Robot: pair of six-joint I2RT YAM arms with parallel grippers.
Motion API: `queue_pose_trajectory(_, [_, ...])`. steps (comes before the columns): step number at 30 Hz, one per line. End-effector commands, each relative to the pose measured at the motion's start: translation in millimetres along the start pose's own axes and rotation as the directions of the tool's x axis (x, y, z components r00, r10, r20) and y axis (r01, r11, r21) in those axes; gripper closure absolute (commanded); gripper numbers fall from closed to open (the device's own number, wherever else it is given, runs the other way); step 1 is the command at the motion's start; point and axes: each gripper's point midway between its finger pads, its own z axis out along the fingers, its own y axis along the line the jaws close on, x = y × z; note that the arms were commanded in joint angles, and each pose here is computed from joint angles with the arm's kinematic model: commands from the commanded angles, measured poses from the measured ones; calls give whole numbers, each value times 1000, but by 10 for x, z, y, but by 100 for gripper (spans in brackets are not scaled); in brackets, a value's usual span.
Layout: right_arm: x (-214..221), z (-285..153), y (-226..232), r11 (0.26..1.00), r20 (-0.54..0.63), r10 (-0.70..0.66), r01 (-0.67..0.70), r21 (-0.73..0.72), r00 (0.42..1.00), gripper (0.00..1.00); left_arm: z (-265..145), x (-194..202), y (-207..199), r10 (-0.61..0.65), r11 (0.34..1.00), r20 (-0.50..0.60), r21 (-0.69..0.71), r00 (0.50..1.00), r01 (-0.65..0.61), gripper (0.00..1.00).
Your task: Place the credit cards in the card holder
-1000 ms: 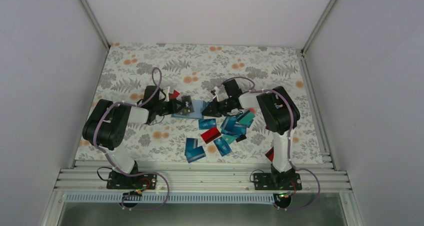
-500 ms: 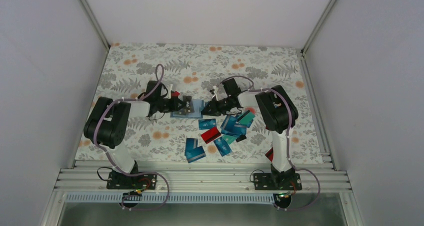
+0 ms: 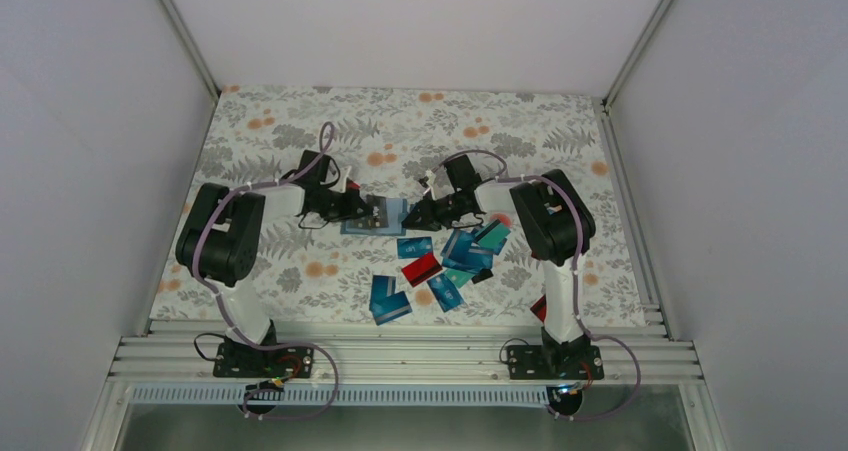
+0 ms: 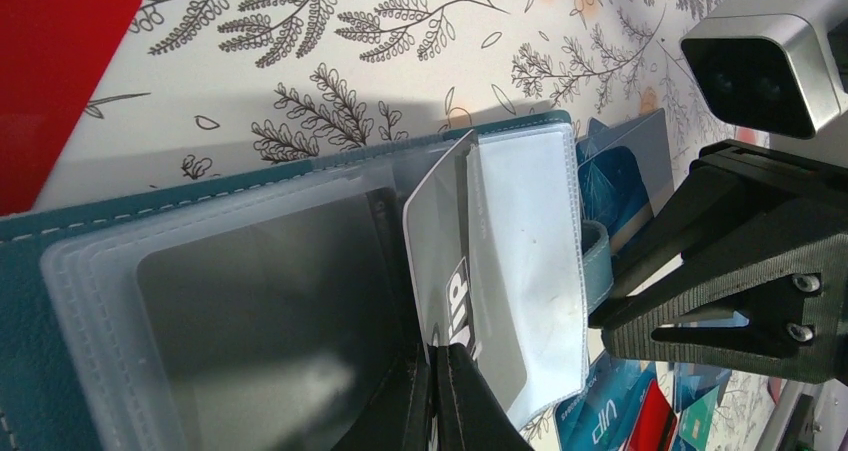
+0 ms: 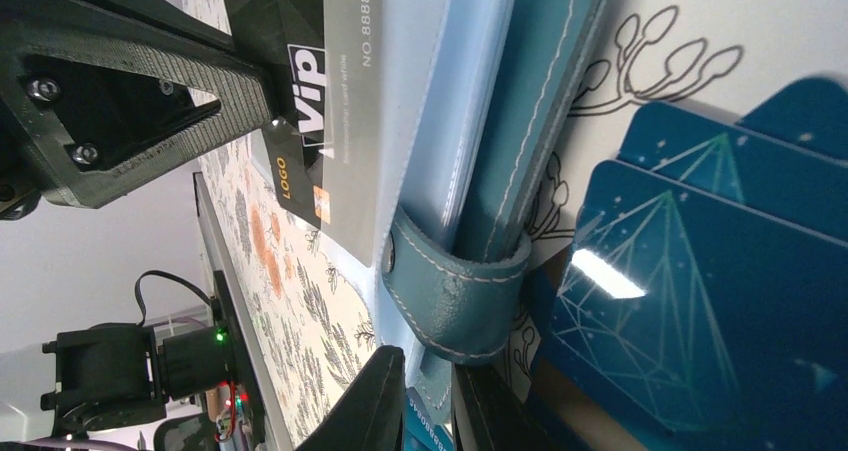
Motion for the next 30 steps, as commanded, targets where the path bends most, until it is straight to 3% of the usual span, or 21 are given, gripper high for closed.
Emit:
queue_pose_trajectory(1, [-41, 43, -203, 998, 12, 0, -1, 70, 1000, 87, 14, 177, 119, -13, 999, -93, -52, 996, 8, 97])
queue_pose_trajectory(13, [-62, 54, -200, 998, 12, -3, 2, 65, 1000, 88, -4, 225, 61, 0, 999, -149, -36, 989, -5, 98])
queue_pose_trajectory(30, [-61, 87, -218, 998, 1, 6, -6, 59, 1000, 89, 192, 155, -46, -23, 999, -143, 19, 989, 26, 98])
